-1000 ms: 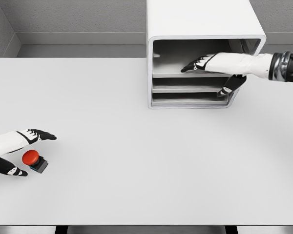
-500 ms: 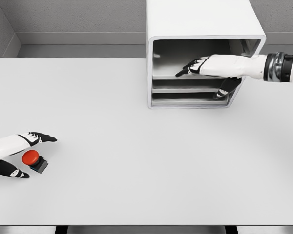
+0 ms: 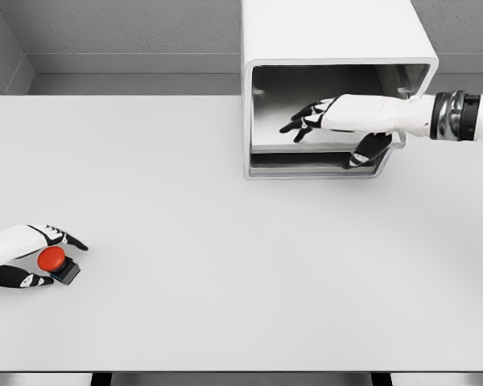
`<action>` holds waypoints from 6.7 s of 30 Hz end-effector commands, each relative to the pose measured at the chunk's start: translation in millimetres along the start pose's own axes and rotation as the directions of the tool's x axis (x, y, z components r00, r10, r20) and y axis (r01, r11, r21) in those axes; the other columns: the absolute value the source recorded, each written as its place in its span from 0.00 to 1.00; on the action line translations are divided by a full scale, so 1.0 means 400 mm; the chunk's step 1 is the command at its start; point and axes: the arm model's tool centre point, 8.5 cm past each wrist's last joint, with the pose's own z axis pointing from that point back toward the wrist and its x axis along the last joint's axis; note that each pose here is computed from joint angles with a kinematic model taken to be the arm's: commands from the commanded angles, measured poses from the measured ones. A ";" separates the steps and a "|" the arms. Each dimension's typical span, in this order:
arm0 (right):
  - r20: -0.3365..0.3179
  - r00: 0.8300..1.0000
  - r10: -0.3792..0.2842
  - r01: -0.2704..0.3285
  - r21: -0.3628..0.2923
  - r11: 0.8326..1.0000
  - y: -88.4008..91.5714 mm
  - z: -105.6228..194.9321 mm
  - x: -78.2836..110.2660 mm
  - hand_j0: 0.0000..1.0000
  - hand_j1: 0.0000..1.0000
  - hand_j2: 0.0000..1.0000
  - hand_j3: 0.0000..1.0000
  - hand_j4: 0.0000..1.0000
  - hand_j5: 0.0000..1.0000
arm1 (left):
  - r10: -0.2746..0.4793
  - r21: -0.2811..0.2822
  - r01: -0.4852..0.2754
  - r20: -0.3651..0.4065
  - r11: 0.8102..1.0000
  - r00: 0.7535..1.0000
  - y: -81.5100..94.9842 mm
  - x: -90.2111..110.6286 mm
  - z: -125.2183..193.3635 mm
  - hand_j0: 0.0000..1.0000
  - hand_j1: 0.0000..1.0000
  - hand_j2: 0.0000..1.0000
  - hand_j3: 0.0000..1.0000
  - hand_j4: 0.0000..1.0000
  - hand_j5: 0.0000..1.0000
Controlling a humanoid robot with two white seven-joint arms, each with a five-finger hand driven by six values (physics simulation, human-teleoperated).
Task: Slide open multi-storey tabletop storage cabinets and put open load switch and slide close multi-storey tabletop storage cabinets
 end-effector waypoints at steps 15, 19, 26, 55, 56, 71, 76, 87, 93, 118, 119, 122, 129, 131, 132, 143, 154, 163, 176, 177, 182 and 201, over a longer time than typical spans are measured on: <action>0.013 0.997 0.075 -0.076 0.068 0.995 0.030 0.056 0.034 1.00 1.00 1.00 1.00 1.00 1.00 | -0.067 0.052 0.061 0.124 0.997 0.990 0.069 0.102 -0.033 0.33 0.33 0.33 0.33 0.33 0.33; 0.031 0.994 0.100 -0.102 0.070 0.992 0.021 0.070 0.060 1.00 1.00 1.00 1.00 1.00 1.00 | -0.036 0.078 0.023 0.161 0.997 0.986 0.080 0.123 -0.040 0.32 0.32 0.32 0.32 0.32 0.32; 0.060 0.991 0.120 -0.125 0.089 0.988 0.028 0.071 0.090 1.00 1.00 1.00 1.00 1.00 1.00 | -0.023 0.103 0.000 0.219 0.995 0.976 0.101 0.165 -0.046 0.30 0.30 0.30 0.30 0.30 0.30; 0.011 0.994 0.111 -0.111 0.134 0.985 0.052 0.072 0.077 1.00 1.00 1.00 1.00 1.00 1.00 | 0.027 0.273 -0.135 0.365 0.952 0.930 0.195 0.218 -0.095 0.28 0.28 0.28 0.28 0.28 0.28; 0.013 0.993 0.115 -0.116 0.136 0.984 0.052 0.077 0.077 1.00 1.00 1.00 1.00 1.00 1.00 | 0.020 0.280 -0.132 0.371 0.951 0.928 0.203 0.222 -0.097 0.28 0.28 0.28 0.28 0.28 0.28; 0.030 0.988 0.149 -0.152 0.161 0.975 0.060 0.135 0.102 1.00 1.00 1.00 1.00 1.00 1.00 | 0.002 0.324 -0.159 0.436 0.933 0.900 0.227 0.254 -0.139 0.28 0.28 0.28 0.28 0.28 0.28; 0.027 0.989 0.148 -0.151 0.162 0.975 0.059 0.141 0.102 1.00 1.00 1.00 1.00 1.00 1.00 | -0.016 0.346 -0.163 0.461 0.924 0.887 0.244 0.270 -0.154 0.28 0.28 0.28 0.28 0.28 0.28; 0.020 0.994 0.109 -0.110 0.128 0.986 0.041 0.178 0.104 1.00 1.00 1.00 1.00 1.00 1.00 | -0.056 0.382 -0.167 0.509 0.909 0.859 0.286 0.305 -0.183 0.28 0.28 0.28 0.28 0.28 0.28; 0.020 1.000 -0.003 0.002 0.052 0.999 0.015 0.246 0.103 1.00 1.00 1.00 1.00 1.00 1.00 | -0.047 0.390 -0.195 0.533 0.900 0.845 0.285 0.315 -0.196 0.28 0.28 0.28 0.28 0.28 0.28; -0.073 0.994 -0.080 0.076 -0.045 0.996 -0.045 0.415 0.096 1.00 1.00 1.00 1.00 1.00 1.00 | -0.073 0.407 -0.238 0.615 0.882 0.785 0.316 0.375 -0.254 0.28 0.28 0.28 0.28 0.28 0.28; -0.073 0.994 -0.080 0.076 -0.045 0.996 -0.045 0.415 0.096 1.00 1.00 1.00 1.00 1.00 1.00 | -0.072 0.407 -0.240 0.617 0.881 0.783 0.315 0.376 -0.256 0.28 0.28 0.28 0.28 0.28 0.28; -0.072 0.994 -0.081 0.078 -0.043 0.996 -0.043 0.413 0.096 1.00 1.00 1.00 1.00 1.00 1.00 | -0.079 0.412 -0.237 0.619 0.880 0.782 0.323 0.378 -0.257 0.28 0.28 0.28 0.28 0.28 0.28; -0.088 0.993 -0.083 0.080 -0.038 0.996 -0.039 0.424 0.092 1.00 1.00 1.00 1.00 1.00 1.00 | -0.083 0.399 -0.256 0.662 0.880 0.745 0.327 0.416 -0.297 0.27 0.27 0.27 0.27 0.27 0.27; -0.086 0.993 -0.086 0.083 -0.035 0.996 -0.036 0.422 0.092 1.00 1.00 1.00 1.00 1.00 1.00 | -0.093 0.405 -0.254 0.666 0.878 0.740 0.336 0.422 -0.298 0.27 0.27 0.27 0.27 0.27 0.27; -0.081 0.993 -0.083 0.080 -0.033 0.996 -0.036 0.418 0.095 1.00 1.00 1.00 1.00 1.00 1.00 | -0.097 0.407 -0.252 0.667 0.878 0.739 0.338 0.425 -0.300 0.27 0.27 0.27 0.27 0.27 0.27; -0.088 0.991 -0.101 0.101 -0.003 0.995 -0.006 0.427 0.103 1.00 1.00 1.00 1.00 1.00 1.00 | -0.114 0.408 -0.265 0.702 0.874 0.703 0.358 0.463 -0.335 0.26 0.26 0.26 0.26 0.26 0.26; -0.119 0.991 -0.067 0.065 -0.026 0.998 -0.044 0.463 0.107 1.00 1.00 1.00 1.00 1.00 1.00 | -0.126 0.416 -0.285 0.725 0.864 0.677 0.381 0.485 -0.351 0.26 0.26 0.26 0.26 0.26 0.26; -0.124 0.990 -0.064 0.060 -0.035 0.998 -0.052 0.470 0.106 1.00 1.00 1.00 1.00 1.00 1.00 | -0.128 0.411 -0.306 0.750 0.859 0.649 0.388 0.511 -0.374 0.26 0.26 0.26 0.26 0.26 0.26; -0.149 0.987 -0.068 0.064 -0.029 0.998 -0.049 0.490 0.103 1.00 1.00 1.00 1.00 1.00 1.00 | -0.112 0.408 -0.369 0.782 0.835 0.613 0.505 0.616 -0.624 0.93 0.93 0.93 0.93 0.93 0.93; -0.149 0.987 -0.068 0.064 -0.029 0.998 -0.049 0.490 0.103 1.00 1.00 1.00 1.00 1.00 1.00 | -0.111 0.409 -0.374 0.784 0.832 0.611 0.507 0.613 -0.618 1.00 1.00 1.00 1.00 1.00 1.00; -0.155 0.986 -0.066 0.063 -0.028 0.998 -0.050 0.496 0.103 1.00 1.00 1.00 1.00 1.00 1.00 | -0.148 0.426 -0.334 0.774 0.841 0.615 0.509 0.605 -0.573 1.00 1.00 1.00 1.00 1.00 1.00; -0.030 0.992 -0.120 0.118 -0.042 0.992 0.004 0.376 0.105 1.00 1.00 1.00 1.00 1.00 1.00 | -0.018 0.154 -0.124 0.693 0.980 0.721 0.389 0.414 -0.229 1.00 1.00 1.00 1.00 1.00 1.00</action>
